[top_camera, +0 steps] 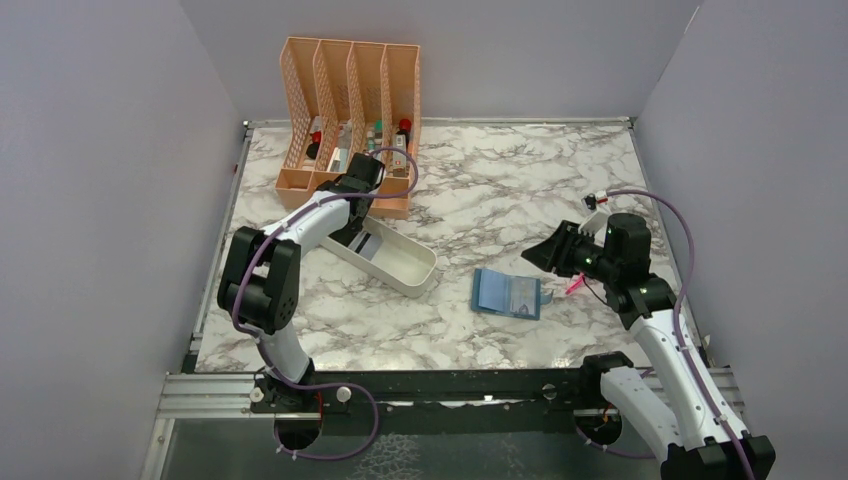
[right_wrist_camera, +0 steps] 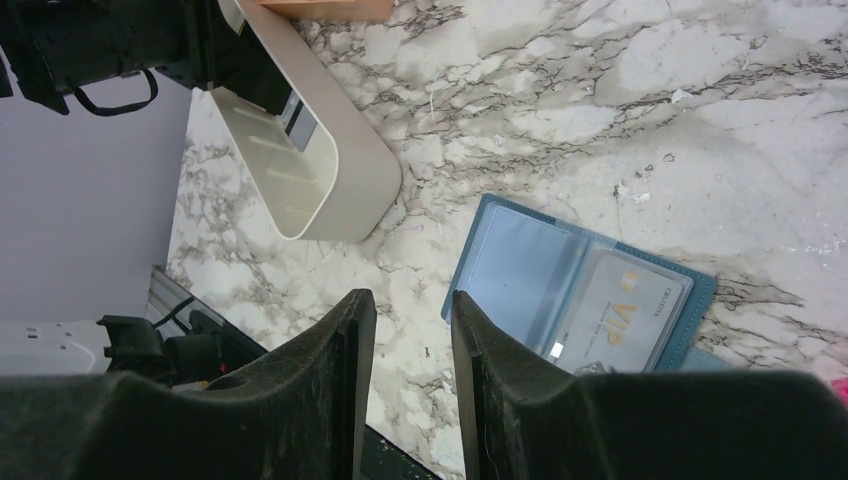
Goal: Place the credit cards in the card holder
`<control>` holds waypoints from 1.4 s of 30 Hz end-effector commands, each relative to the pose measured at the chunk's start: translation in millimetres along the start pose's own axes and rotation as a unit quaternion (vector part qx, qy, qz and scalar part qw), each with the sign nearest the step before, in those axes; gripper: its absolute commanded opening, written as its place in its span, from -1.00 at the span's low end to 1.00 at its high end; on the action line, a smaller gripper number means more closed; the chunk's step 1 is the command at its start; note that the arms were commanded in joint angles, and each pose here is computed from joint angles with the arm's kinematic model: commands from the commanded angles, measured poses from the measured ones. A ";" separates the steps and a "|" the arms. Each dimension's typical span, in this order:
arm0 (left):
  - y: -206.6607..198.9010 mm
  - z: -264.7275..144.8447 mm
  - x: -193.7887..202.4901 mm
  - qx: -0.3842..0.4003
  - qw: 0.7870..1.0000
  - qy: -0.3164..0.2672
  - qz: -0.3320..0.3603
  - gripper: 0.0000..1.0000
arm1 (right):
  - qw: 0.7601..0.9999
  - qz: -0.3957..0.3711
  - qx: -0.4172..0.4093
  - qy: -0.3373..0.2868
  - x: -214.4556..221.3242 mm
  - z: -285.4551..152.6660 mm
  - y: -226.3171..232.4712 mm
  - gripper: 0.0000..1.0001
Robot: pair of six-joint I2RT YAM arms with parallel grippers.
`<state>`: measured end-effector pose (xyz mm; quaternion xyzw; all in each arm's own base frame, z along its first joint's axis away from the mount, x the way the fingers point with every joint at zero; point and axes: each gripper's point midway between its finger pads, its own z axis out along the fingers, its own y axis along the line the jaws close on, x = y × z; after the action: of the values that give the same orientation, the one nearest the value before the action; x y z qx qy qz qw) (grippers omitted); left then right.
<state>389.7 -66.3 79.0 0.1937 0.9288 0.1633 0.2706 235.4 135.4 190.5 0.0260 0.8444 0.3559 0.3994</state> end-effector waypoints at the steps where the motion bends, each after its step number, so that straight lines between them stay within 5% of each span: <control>1: 21.1 -15.7 -19.9 -0.033 0.999 -0.030 -0.014 -0.44 | 1.000 -0.006 -0.016 -0.008 -4.9 -0.4 7.9 -0.21; 12: 23.6 -20.9 -24.7 -0.036 0.999 -0.031 -0.018 -0.47 | 1.000 -0.007 -0.017 -0.007 -7.3 -0.3 9.6 -0.21; 25: -12.7 -68.9 -23.2 0.098 0.991 -0.041 -0.077 -1.00 | 1.000 -0.010 -0.027 0.002 -6.2 -2.3 14.6 -0.21; 37: -19.2 -129.7 -44.3 0.175 0.967 -0.115 -0.146 -1.00 | 0.994 0.011 -0.107 0.037 3.9 -3.7 41.2 -0.20; 42: -38.1 -165.0 -61.9 0.262 0.935 -0.161 -0.178 -1.00 | 0.988 0.013 -0.148 0.036 2.4 -9.6 57.1 -0.19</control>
<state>344.4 -127.4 186.3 0.1230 0.9254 -0.0613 0.3531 221.5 159.5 200.4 -0.0008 0.8294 0.4321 0.3540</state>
